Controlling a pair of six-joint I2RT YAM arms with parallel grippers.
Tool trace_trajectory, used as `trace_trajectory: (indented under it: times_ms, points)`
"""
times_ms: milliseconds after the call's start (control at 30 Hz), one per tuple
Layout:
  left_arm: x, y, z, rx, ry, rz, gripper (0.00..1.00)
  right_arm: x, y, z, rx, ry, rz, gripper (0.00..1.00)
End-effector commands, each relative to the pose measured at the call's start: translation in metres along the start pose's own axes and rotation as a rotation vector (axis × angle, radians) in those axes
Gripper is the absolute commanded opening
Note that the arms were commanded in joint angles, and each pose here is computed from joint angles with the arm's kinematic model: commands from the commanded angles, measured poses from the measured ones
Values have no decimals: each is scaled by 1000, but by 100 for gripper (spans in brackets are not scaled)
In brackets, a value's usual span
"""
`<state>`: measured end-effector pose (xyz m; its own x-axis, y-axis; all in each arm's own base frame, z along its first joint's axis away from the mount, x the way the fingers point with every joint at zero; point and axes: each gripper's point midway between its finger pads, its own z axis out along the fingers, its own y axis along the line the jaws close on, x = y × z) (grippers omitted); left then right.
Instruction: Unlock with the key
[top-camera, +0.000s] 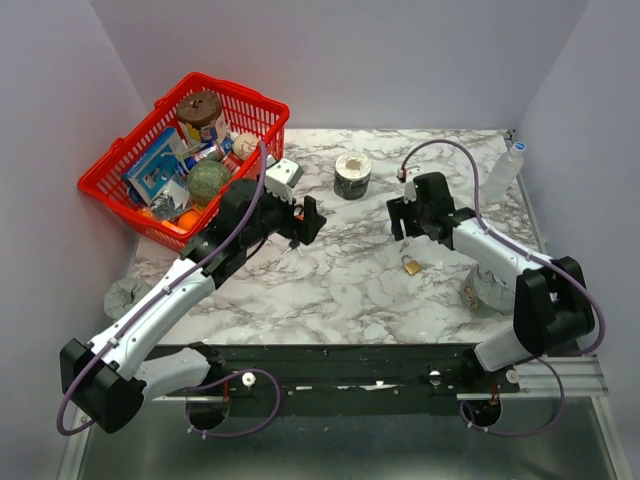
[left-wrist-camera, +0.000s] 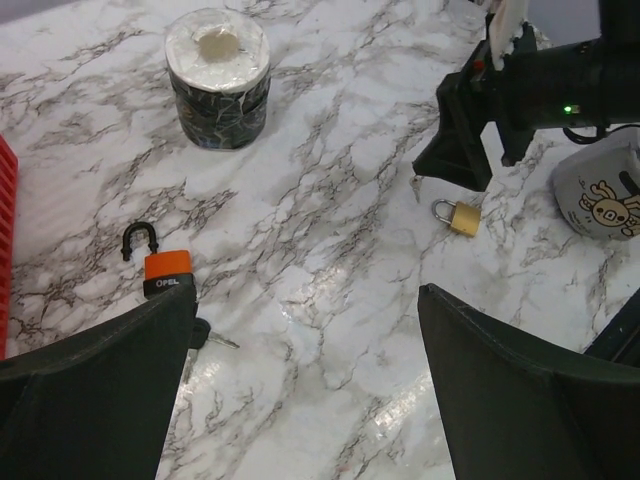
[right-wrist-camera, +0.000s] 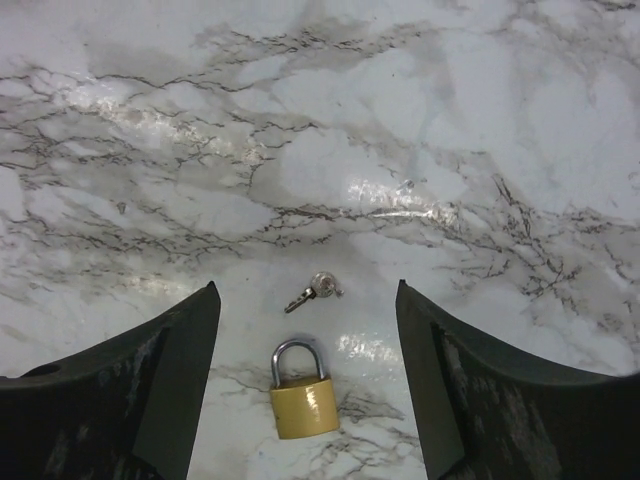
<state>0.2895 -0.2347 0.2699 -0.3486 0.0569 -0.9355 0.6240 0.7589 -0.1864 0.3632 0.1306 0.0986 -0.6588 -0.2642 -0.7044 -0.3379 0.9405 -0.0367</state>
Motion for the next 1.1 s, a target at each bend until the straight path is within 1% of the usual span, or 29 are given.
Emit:
trace_trajectory:
  times_ms: [0,33,100,133,400,567,900,1033,1067]
  points:
    - [1,-7,0,36,0,-15,99,5,-12,18,32,86,-114,76]
    - [2,-8,0,38,5,-17,99,10,-11,22,26,111,-123,72]
    - [4,-9,2,44,14,-19,99,21,-11,29,21,160,-136,69]
    - [6,-9,2,46,20,-22,99,23,-12,30,26,168,-140,66]
    - [10,-10,6,50,43,-27,99,40,-22,41,72,243,-162,55]
    - [14,-11,9,60,56,-31,99,48,-25,51,81,290,-170,45]
    - [16,-10,10,59,67,-31,99,51,-21,53,60,299,-165,40]
    - [15,-9,10,50,65,-32,99,54,-19,54,48,312,-164,32]
    - [15,-9,10,48,65,-32,99,54,-19,53,44,310,-165,32]
